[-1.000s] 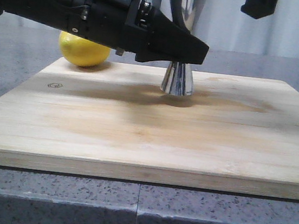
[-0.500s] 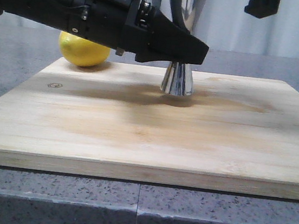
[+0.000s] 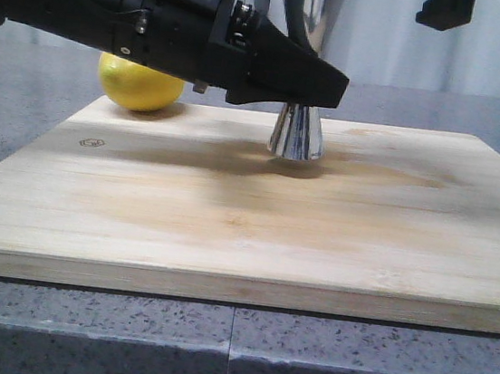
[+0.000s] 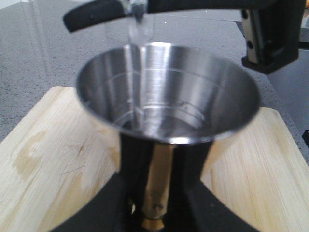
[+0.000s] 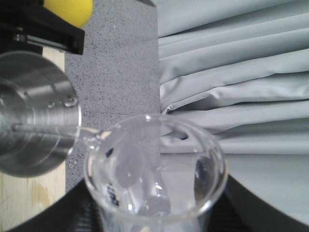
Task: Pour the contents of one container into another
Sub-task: 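Tilt the beaker with the right gripper, pouring liquid into the jigger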
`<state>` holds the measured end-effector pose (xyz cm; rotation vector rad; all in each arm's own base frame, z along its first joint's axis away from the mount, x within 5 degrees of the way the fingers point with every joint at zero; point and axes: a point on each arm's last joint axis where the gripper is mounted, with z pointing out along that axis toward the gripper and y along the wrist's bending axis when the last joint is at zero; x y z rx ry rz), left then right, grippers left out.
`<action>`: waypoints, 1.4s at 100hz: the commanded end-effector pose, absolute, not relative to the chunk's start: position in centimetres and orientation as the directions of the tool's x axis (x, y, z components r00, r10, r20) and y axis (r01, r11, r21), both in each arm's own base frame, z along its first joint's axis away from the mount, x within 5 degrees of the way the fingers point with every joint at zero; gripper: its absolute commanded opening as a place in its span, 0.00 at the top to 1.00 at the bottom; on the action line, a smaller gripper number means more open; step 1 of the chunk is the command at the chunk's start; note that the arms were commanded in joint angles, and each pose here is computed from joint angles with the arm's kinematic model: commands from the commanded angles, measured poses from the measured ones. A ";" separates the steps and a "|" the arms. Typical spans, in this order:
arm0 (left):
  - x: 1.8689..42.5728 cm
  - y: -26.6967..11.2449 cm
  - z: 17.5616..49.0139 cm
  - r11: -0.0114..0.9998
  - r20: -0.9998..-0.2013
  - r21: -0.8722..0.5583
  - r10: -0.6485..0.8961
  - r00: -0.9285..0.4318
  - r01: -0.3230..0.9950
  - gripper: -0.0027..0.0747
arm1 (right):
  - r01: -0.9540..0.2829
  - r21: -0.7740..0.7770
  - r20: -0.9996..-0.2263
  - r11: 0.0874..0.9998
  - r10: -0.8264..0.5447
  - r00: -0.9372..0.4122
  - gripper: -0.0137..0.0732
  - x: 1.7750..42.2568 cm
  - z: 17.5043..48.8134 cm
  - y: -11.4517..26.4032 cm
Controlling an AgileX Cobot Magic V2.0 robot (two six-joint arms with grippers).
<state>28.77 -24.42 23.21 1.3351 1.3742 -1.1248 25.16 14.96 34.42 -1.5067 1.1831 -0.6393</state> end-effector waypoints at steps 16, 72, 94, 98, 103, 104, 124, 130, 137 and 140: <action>28.2 -24.7 26.3 -0.018 -0.997 0.007 0.078 0.009 1.000 0.91 | -0.261 -0.964 -0.156 0.049 -0.901 0.405 0.47 24.8 36.6 14.9; 28.4 -24.7 26.2 -0.002 -0.996 0.009 0.089 0.009 1.000 0.91 | -0.242 -0.970 -0.125 0.022 -0.899 0.420 0.47 24.7 36.6 14.9; 28.4 -24.7 26.2 0.000 -0.996 0.009 0.090 0.009 1.000 0.91 | -0.231 -0.973 -0.112 0.010 -0.895 0.432 0.47 24.7 36.7 15.0; 28.4 -24.7 26.2 0.000 -0.996 0.009 0.090 0.009 1.000 0.91 | -0.230 -0.973 -0.113 0.011 -0.892 0.437 0.47 24.7 36.7 15.1; 28.4 -24.7 26.2 0.000 -0.996 0.009 0.090 0.009 1.000 0.91 | -0.229 -0.973 -0.114 0.012 -0.890 0.441 0.47 24.7 36.7 15.1; 28.4 -24.7 26.2 0.000 -0.996 0.009 0.090 0.009 1.000 0.91 | -0.229 -0.973 -0.114 0.012 -0.890 0.441 0.47 24.7 36.7 15.1; 28.4 -24.7 26.2 0.000 -0.996 0.009 0.090 0.009 1.000 0.91 | -0.307 -0.940 -0.266 0.148 -0.882 0.388 0.47 24.7 36.6 15.0; 28.4 -24.7 26.2 0.000 -0.996 0.009 0.090 0.009 1.000 0.91 | -0.336 -0.921 -0.317 0.197 -0.881 0.352 0.47 24.7 36.5 14.9; 28.4 -24.7 26.2 0.000 -0.996 0.009 0.090 0.009 1.000 0.91 | -0.366 -0.893 -0.385 0.262 -0.865 0.321 0.47 24.7 36.4 14.8; 28.4 -24.7 26.2 0.000 -0.996 0.009 0.090 0.009 1.000 0.91 | -0.374 -0.884 -0.404 0.280 -0.860 0.312 0.47 24.6 36.5 14.8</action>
